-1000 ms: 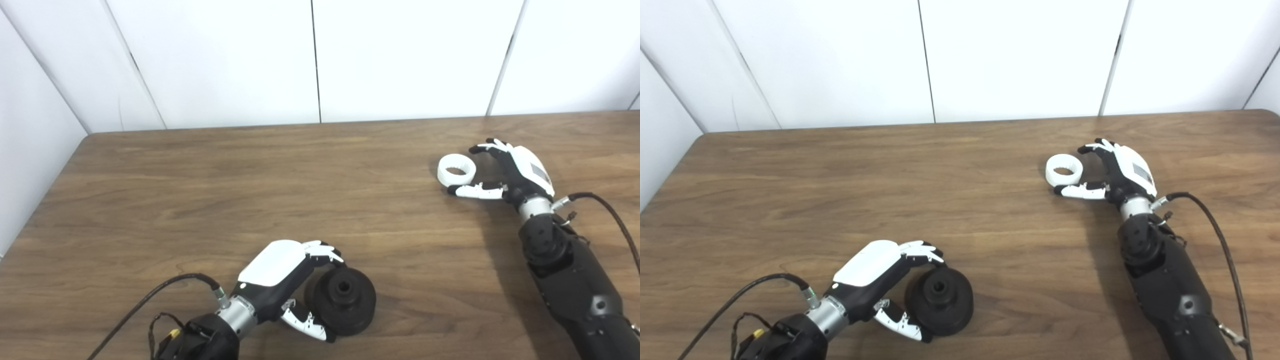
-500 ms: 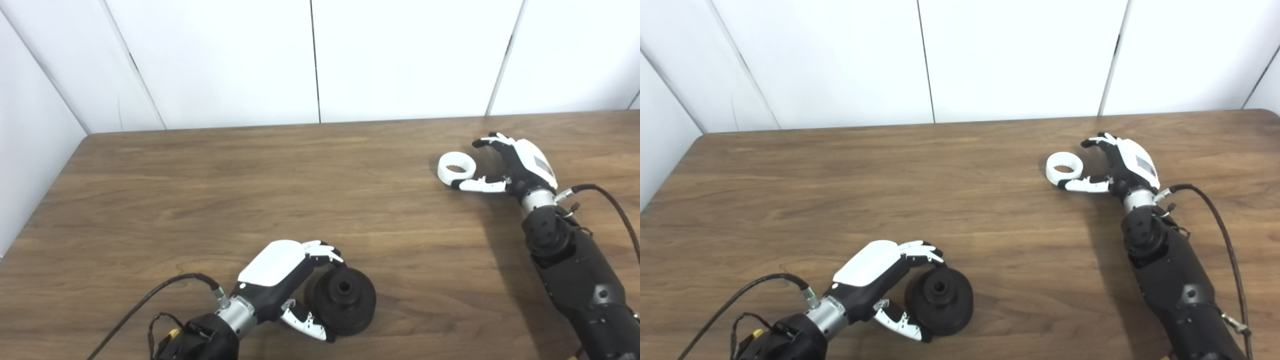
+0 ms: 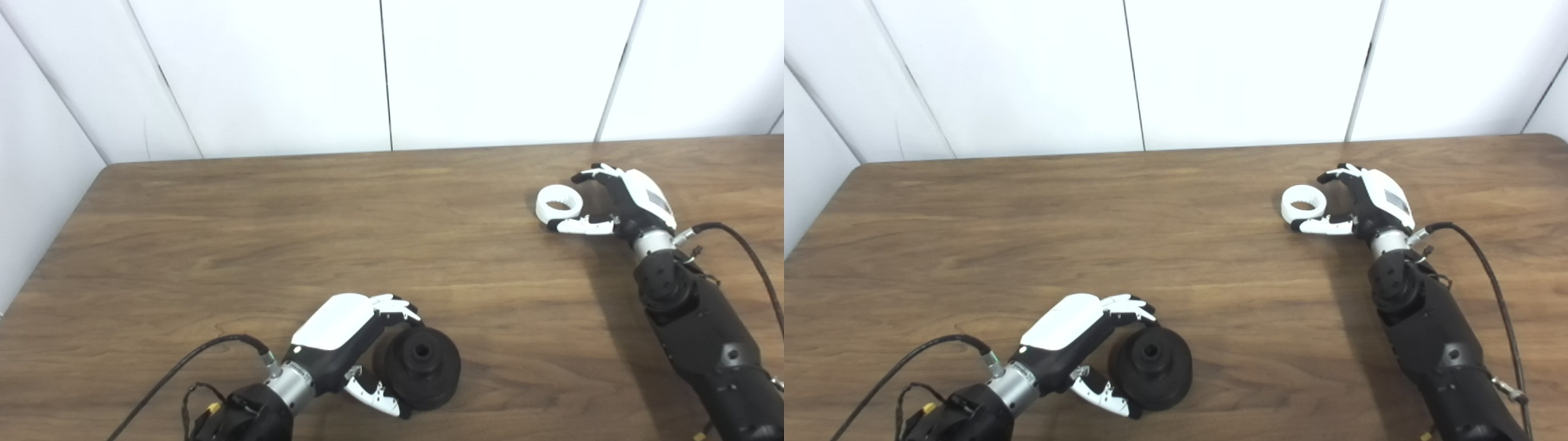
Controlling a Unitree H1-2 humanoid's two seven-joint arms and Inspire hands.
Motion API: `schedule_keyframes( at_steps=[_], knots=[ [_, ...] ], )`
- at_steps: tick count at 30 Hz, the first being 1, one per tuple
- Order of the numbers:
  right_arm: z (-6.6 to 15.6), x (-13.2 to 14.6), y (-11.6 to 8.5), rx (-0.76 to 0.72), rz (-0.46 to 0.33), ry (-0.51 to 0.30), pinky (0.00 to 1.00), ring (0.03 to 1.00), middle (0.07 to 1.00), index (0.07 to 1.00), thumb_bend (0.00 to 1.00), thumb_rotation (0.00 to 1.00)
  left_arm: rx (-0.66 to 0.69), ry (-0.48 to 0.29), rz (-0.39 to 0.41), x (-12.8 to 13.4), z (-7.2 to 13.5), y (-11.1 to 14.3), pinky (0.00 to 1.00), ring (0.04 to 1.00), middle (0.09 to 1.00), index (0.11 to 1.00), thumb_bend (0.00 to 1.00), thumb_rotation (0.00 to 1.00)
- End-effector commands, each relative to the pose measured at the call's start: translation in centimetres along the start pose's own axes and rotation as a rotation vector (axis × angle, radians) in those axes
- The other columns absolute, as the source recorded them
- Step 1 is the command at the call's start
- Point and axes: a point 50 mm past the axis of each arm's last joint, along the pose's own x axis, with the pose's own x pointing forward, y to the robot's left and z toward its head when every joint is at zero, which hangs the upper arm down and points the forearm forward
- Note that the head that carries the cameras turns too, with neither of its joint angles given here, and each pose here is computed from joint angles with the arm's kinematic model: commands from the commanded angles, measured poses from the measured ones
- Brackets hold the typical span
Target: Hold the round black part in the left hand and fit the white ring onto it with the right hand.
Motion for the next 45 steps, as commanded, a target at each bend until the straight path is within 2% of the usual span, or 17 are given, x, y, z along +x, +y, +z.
schedule_keyframes(
  at_steps=[1, 18, 32, 45],
  knots=[
    [2.4, 1.5, -1.7, 0.004, -0.034, -0.073, 0.89, 0.977, 0.93, 0.746, 0.85, 0.38, 0.017, -0.025, 0.025, 0.1, 0.4, 0.7, 0.84, 0.92, 0.868, 0.698, 0.87, 0.21],
    [3.3, 1.5, -0.9, 0.009, -0.014, -0.093, 0.9, 0.978, 0.933, 0.738, 0.85, 0.36, 0.014, -0.022, 0.028, 0.2, 0.4, 0.6, 0.84, 0.92, 0.868, 0.7, 0.87, 0.21],
    [3.2, 1.5, -0.6, 0.017, -0.016, -0.094, 0.92, 0.987, 0.936, 0.713, 0.81, 0.33, 0.008, -0.016, 0.026, 0.0, 0.4, 0.6, 0.84, 0.919, 0.869, 0.7, 0.87, 0.22],
    [3.0, 1.5, -0.6, 0.024, -0.028, -0.097, 0.92, 0.989, 0.933, 0.694, 0.82, 0.33, 0.008, -0.011, 0.035, 0.0, 0.4, 0.6, 0.84, 0.916, 0.866, 0.699, 0.87, 0.2]
  ],
)
